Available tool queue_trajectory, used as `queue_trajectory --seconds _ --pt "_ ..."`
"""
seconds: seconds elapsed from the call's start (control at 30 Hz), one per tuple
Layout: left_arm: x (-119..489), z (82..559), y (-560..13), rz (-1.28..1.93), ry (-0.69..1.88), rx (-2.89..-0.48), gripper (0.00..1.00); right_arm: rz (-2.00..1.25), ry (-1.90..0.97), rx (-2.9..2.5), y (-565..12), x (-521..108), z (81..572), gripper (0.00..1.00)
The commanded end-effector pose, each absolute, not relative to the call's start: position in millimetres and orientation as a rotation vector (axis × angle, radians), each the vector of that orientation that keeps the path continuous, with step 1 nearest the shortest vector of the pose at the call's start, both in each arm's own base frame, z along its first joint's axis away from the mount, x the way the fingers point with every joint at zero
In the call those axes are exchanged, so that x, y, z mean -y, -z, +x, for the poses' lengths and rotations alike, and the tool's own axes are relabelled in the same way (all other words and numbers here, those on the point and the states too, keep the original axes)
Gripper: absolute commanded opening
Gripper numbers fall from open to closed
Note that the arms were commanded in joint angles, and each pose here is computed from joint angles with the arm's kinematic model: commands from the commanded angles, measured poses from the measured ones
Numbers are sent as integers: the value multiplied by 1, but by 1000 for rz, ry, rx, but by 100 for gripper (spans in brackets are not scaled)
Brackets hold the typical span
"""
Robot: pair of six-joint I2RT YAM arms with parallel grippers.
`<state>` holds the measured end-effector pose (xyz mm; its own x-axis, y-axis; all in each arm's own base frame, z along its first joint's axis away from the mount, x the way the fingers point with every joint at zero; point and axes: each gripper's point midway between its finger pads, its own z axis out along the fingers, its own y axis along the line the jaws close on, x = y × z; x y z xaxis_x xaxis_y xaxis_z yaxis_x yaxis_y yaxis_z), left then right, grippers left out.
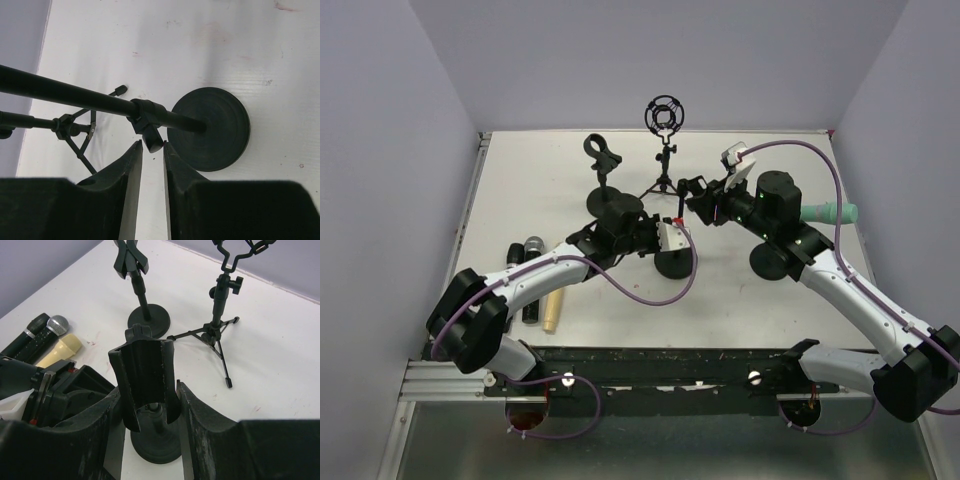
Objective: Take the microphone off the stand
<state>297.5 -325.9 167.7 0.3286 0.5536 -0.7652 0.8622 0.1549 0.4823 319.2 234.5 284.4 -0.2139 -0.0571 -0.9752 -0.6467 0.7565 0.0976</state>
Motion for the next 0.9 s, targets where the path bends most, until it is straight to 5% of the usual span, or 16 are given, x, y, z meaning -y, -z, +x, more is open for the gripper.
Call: queue_trajectory --seconds 0.0,0.3,0.57,0.87 --pt "337 297 -176 1518 402 -1327 27 -518 -609 -1650 -308 -235 323 24" --pt "336 309 -183 1375 446 -1455 3 -509 -598 -1653 -308 -233 323 24" --pt "333 298 -173 1428 434 -1419 42 -503 -595 -1658 -308 -233 326 24" --pt "338 316 -181 1339 377 -1448 39 -490 -602 -1658 -309 -234 327 24"
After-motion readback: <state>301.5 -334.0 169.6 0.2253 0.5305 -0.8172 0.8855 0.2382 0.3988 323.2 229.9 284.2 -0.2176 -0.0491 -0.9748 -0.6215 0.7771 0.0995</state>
